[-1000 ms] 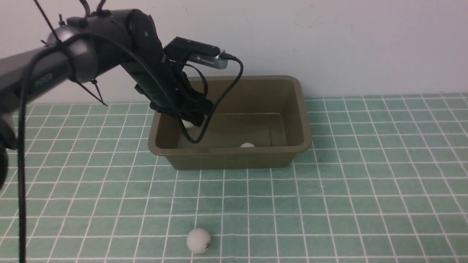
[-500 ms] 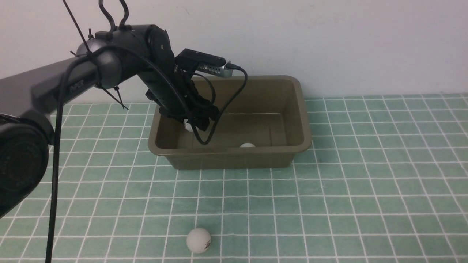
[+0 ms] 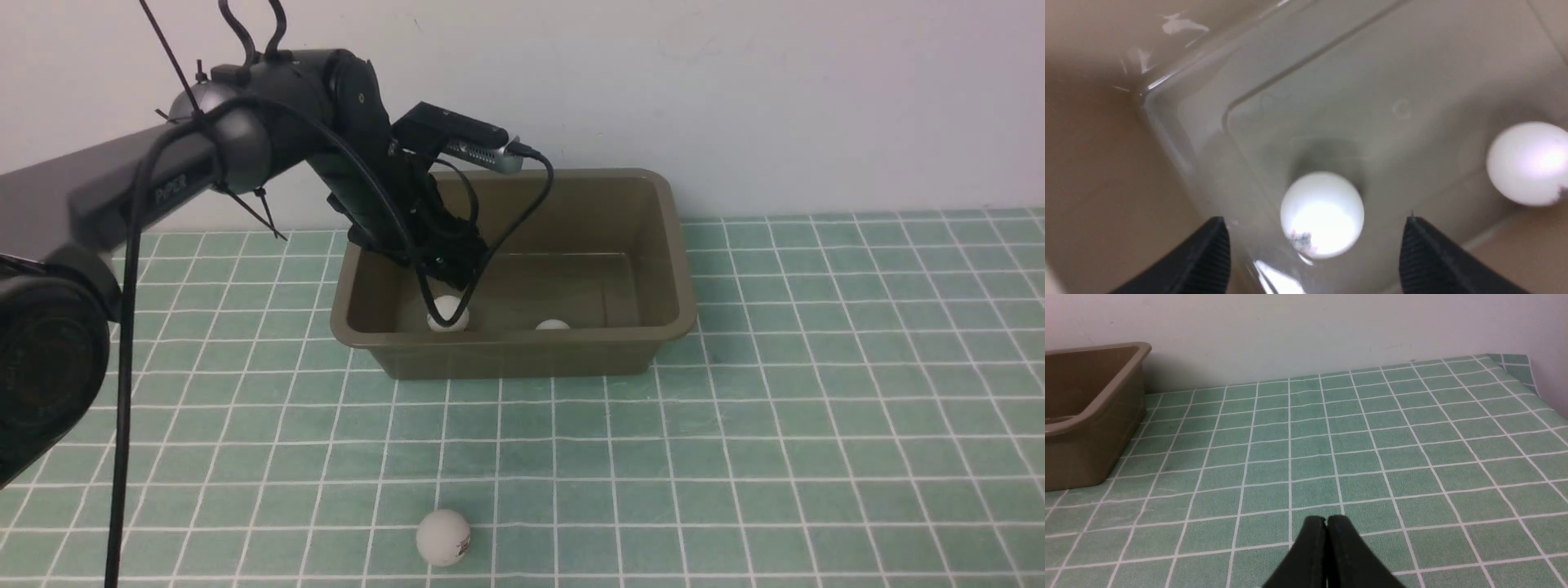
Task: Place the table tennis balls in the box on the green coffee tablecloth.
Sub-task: 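Drop the ball into the bin, then reach for and grasp a ping pong ball on the table beside the basket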
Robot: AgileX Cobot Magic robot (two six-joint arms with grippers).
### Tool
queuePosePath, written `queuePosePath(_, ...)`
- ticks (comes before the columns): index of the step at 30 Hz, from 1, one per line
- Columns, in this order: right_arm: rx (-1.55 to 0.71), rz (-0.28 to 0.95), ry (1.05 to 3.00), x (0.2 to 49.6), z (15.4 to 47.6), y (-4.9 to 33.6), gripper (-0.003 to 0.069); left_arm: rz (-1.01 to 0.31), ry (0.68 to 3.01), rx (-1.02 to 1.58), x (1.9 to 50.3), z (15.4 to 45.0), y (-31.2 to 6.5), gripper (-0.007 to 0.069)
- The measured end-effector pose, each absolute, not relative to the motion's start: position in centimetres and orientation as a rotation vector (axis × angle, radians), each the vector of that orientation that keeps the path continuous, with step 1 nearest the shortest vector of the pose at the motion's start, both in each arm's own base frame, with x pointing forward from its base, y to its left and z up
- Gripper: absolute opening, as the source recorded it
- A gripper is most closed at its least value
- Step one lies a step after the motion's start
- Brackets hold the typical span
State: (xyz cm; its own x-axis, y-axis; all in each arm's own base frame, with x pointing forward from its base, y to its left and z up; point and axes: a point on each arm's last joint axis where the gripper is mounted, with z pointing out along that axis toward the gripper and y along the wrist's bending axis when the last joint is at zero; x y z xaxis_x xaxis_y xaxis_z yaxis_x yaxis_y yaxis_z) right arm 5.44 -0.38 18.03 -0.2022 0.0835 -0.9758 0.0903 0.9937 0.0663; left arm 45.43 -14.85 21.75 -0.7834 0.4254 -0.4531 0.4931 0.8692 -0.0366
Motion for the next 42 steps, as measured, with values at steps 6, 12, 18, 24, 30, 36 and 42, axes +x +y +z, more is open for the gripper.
queuePosePath(6,0.128,-0.006,1.776,5.4,18.0,-0.4,-0.0017,-0.23,2.652,0.766,45.0,26.3,-14.9,0.0501)
queuePosePath(12,0.128,-0.006,1.777,5.4,18.0,-0.4,-0.0017,-0.264,2.622,0.714,44.2,30.2,-14.9,0.0463)
queuePosePath(18,0.128,-0.006,1.777,5.4,18.0,-0.4,-0.0017,-0.424,2.703,0.747,39.7,29.9,-17.0,0.0436)
queuePosePath(24,0.128,-0.006,1.777,5.4,18.0,-0.4,-0.0017,-0.249,2.832,1.021,32.2,26.8,-18.4,0.0415)
queuePosePath(30,0.128,-0.006,1.777,5.4,18.0,-0.4,-0.0017,-0.192,2.863,1.048,28.2,24.6,-17.5,0.0395)
queuePosePath(36,0.128,-0.006,1.777,5.4,18.0,-0.4,-0.0017,-0.202,2.864,1.011,27.0,21.0,-16.9,0.0395)
queuePosePath(42,0.128,-0.006,1.777,5.4,18.0,-0.4,-0.0017,-0.263,2.777,1.04,26.8,19.8,-17.1,0.0403)
